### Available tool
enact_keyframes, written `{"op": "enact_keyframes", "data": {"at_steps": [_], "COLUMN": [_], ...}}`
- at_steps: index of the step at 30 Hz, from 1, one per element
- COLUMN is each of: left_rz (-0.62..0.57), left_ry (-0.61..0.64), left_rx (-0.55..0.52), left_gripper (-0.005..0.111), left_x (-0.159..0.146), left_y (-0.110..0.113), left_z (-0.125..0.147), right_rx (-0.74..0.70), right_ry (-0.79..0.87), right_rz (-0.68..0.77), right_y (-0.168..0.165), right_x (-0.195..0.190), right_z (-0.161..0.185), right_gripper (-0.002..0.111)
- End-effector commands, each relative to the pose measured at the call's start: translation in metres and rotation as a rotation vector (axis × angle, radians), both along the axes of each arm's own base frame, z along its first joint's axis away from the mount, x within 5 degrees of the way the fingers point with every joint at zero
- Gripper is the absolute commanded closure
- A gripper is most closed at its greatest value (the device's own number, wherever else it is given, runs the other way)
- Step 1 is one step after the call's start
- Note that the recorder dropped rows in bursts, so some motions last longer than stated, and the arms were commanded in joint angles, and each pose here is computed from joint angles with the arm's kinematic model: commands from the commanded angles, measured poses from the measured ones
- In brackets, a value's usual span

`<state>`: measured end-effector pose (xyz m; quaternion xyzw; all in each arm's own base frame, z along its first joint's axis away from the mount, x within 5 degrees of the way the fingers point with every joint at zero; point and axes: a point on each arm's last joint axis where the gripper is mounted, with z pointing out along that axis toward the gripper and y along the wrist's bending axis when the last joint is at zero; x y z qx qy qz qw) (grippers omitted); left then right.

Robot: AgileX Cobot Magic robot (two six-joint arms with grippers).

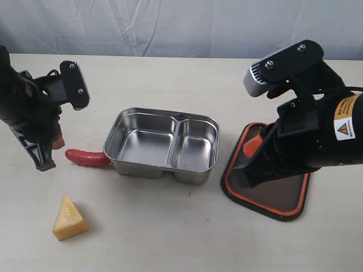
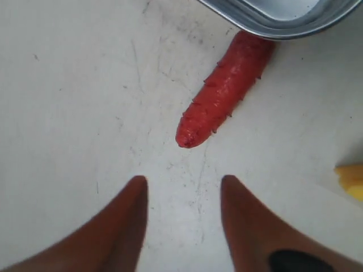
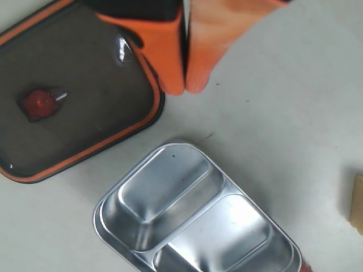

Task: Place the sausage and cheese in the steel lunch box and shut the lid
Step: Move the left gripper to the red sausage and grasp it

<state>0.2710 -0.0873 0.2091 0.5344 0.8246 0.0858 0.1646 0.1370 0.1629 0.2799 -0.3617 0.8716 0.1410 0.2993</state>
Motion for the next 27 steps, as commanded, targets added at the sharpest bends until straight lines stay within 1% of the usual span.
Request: {"op": "enact_keyframes", "data": {"at_steps": [1, 3, 5, 7, 9, 11, 13, 16, 18, 20, 25, 27], "left_rz": [-0.091, -0.181, -0.237, -0.263, -0.262, -0.261, -0.23, -0.243, -0.222, -0.2, -0.227, -0.193], "left_ry": [-0.002, 0.017, 0.042, 0.046, 0.048, 0.034, 0.003, -0.052, -0.068, -0.063, -0.066, -0.064], "left_rx": [0.051, 0.08, 0.093, 0.098, 0.098, 0.093, 0.071, 0.071, 0.036, 0.007, 0.037, 0.022], "left_gripper": [0.044, 0.049, 0.059, 0.068, 0.075, 0.076, 0.075, 0.074, 0.074, 0.074, 0.074, 0.075], "left_x": [0.009, 0.009, 0.009, 0.011, 0.012, 0.013, 0.015, 0.019, 0.021, 0.02, 0.02, 0.02], "left_y": [-0.002, -0.003, -0.005, -0.006, -0.006, -0.007, -0.008, -0.009, -0.011, -0.013, -0.011, -0.011], "left_z": [-0.013, -0.018, -0.023, -0.028, -0.031, -0.03, -0.027, -0.024, -0.023, -0.023, -0.023, -0.023], "right_rx": [-0.011, -0.016, -0.017, -0.017, -0.019, -0.021, -0.025, -0.036, -0.04, -0.04, -0.043, -0.043], "right_ry": [-0.018, -0.021, -0.023, -0.023, -0.026, -0.024, -0.021, -0.028, -0.034, -0.034, -0.037, -0.037], "right_rz": [0.006, 0.007, 0.008, 0.008, 0.009, 0.008, 0.008, 0.011, 0.013, 0.013, 0.014, 0.014], "right_y": [-0.002, -0.002, -0.002, -0.002, -0.002, -0.003, -0.003, -0.004, -0.004, -0.004, -0.004, -0.004], "right_x": [0.0, 0.0, 0.0, 0.0, 0.0, 0.0, 0.0, 0.0, 0.001, 0.001, 0.001, 0.001], "right_z": [0.001, 0.001, 0.001, 0.001, 0.001, 0.001, 0.0, 0.0, 0.0, 0.0, 0.0, 0.0], "right_gripper": [0.108, 0.108, 0.108, 0.108, 0.108, 0.108, 0.108, 0.108, 0.108, 0.108, 0.108, 0.108]}}
